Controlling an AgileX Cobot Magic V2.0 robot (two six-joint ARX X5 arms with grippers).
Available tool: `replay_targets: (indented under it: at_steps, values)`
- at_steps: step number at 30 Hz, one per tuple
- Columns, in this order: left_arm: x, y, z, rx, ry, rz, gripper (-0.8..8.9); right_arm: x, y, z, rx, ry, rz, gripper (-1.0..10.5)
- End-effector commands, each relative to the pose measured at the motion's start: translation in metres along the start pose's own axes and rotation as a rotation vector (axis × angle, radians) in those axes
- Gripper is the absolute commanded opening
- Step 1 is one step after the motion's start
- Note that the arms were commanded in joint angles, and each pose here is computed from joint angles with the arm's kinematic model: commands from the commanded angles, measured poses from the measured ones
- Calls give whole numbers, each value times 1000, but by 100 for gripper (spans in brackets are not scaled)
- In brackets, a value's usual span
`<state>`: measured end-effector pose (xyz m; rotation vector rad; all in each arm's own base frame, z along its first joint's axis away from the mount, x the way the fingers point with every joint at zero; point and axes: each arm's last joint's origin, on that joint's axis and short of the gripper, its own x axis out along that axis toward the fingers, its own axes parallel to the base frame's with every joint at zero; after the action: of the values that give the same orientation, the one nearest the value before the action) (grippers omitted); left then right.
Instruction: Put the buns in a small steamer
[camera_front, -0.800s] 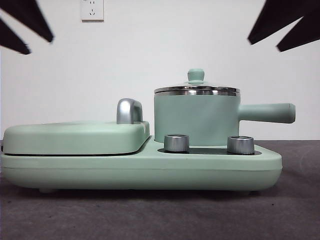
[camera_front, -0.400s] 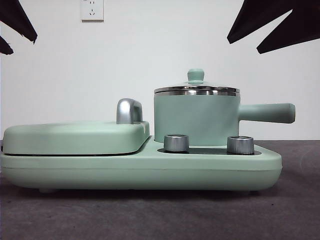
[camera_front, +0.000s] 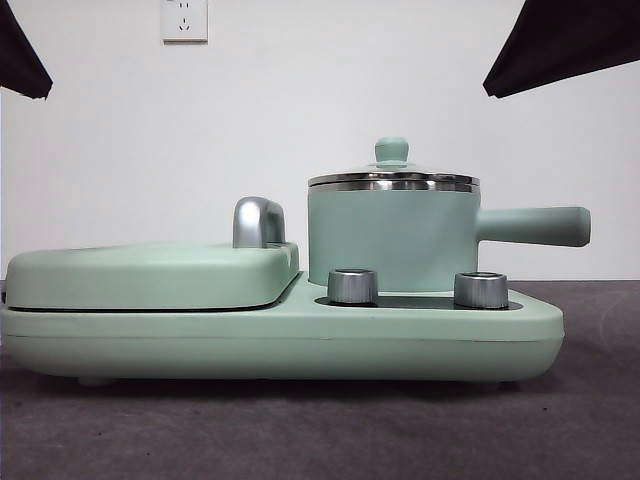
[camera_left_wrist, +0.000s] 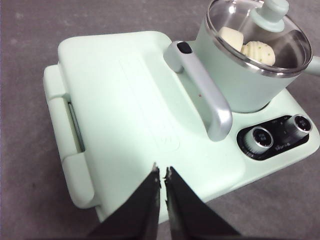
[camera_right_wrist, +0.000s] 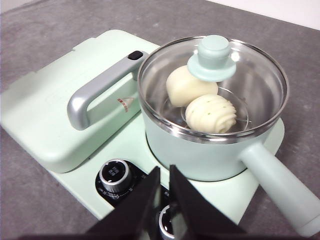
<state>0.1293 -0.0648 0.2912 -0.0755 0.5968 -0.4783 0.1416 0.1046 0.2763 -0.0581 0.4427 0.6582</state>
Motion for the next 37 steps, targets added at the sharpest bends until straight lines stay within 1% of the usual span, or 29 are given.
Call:
replay_targets:
  at_steps: [1, 11, 15, 16, 18, 21, 24, 29, 31, 37]
  values:
    - [0, 0, 0, -7, 9, 3, 16, -1, 1, 3, 6, -16, 7, 16]
    - [0, 0, 0, -2, 5, 2, 16, -1, 1, 3, 6, -16, 6, 16]
    - [-5, 4, 0, 116, -17, 37, 16, -1, 1, 3, 6, -16, 5, 16]
    - [-8, 6, -1, 99, -22, 52, 16, -1, 1, 3, 6, -16, 5, 16]
    - [-13, 11, -4, 32, -40, 84, 16, -1, 1, 3, 6, -16, 5, 16]
    - [-18, 22, -14, -39, -125, 140, 16, -1, 1, 3, 6, -16, 5, 16]
    - [-18, 34, -32, -62, -235, 209, 16, -1, 1, 3, 6, -16, 5, 16]
    - [-9, 51, -68, -53, -398, 308, 16, -1, 1, 3, 6, -16, 5, 16]
    - [-6, 56, -80, -42, -441, 335, 16, -1, 1, 3, 6, -16, 5, 16]
    - [5, 65, -109, -40, -516, 377, 16, -1, 1, 3, 6, -16, 5, 16]
